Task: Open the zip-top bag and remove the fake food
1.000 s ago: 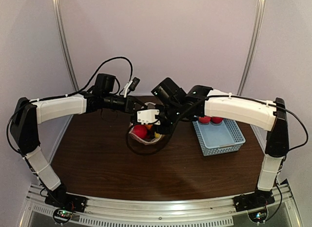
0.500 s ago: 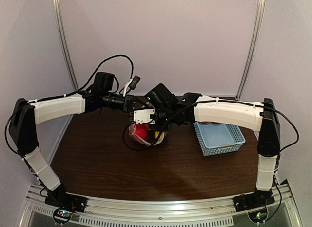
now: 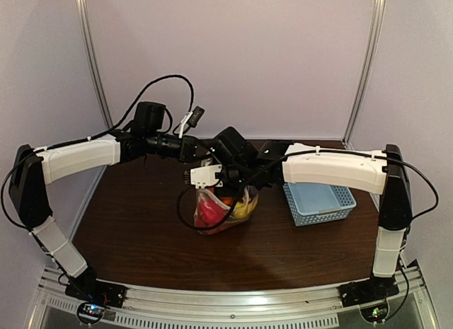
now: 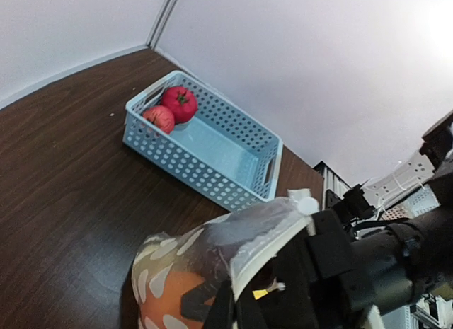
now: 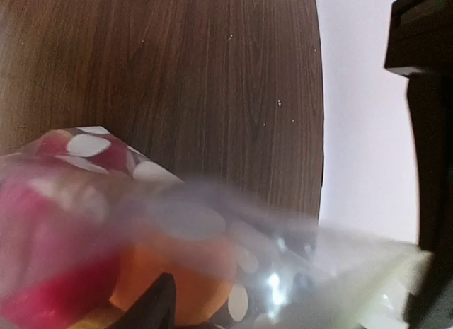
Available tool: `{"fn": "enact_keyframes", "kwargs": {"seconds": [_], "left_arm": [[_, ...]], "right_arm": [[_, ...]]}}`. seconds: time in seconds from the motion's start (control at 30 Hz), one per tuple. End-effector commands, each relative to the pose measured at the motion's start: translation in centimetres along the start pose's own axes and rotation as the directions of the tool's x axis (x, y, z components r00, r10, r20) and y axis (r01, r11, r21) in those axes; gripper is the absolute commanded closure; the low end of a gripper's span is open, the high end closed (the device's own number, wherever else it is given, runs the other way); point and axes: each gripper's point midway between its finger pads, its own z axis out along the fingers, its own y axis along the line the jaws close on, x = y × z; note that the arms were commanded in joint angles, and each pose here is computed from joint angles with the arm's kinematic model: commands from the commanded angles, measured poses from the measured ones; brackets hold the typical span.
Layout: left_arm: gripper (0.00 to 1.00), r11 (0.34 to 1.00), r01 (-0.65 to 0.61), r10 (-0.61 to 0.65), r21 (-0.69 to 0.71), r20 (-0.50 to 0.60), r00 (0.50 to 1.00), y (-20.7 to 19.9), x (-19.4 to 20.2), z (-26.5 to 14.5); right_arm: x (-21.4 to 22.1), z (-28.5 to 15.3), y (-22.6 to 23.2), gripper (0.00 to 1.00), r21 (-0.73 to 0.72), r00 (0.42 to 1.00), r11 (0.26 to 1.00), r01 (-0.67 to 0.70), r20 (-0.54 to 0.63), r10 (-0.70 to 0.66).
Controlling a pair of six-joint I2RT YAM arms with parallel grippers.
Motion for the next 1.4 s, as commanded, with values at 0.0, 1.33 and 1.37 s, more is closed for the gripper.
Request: {"fn": "enact_keyframes", "kwargs": {"seconds": [0.0,1.33,1.37], "left_arm": [[1.00,0.979,0.065,-0.073,-0.194,-0.035,0.997,5.3,1.0,0.5],[1.00,0.963,0.140,-0.155,-0.229,-0.047,0.987,7.3,1.8,0.5],[1.00,0.963,0.140,-0.155,-0.229,-0.047,0.987,7.3,1.8,0.5]], "right_arm": [[0.8,1.5,0.9,0.42,-0.045,1.000,0.999,-0.015,-0.023,0.014],[0.8,-1.2,5.3,0.39,-0.512,0.976,0.853,-0.098,0.118,0.183],[0.9,-1.0,5.6,0.39,-0.520,0.979,0.850,-0.087,0.114,0.171]]}}
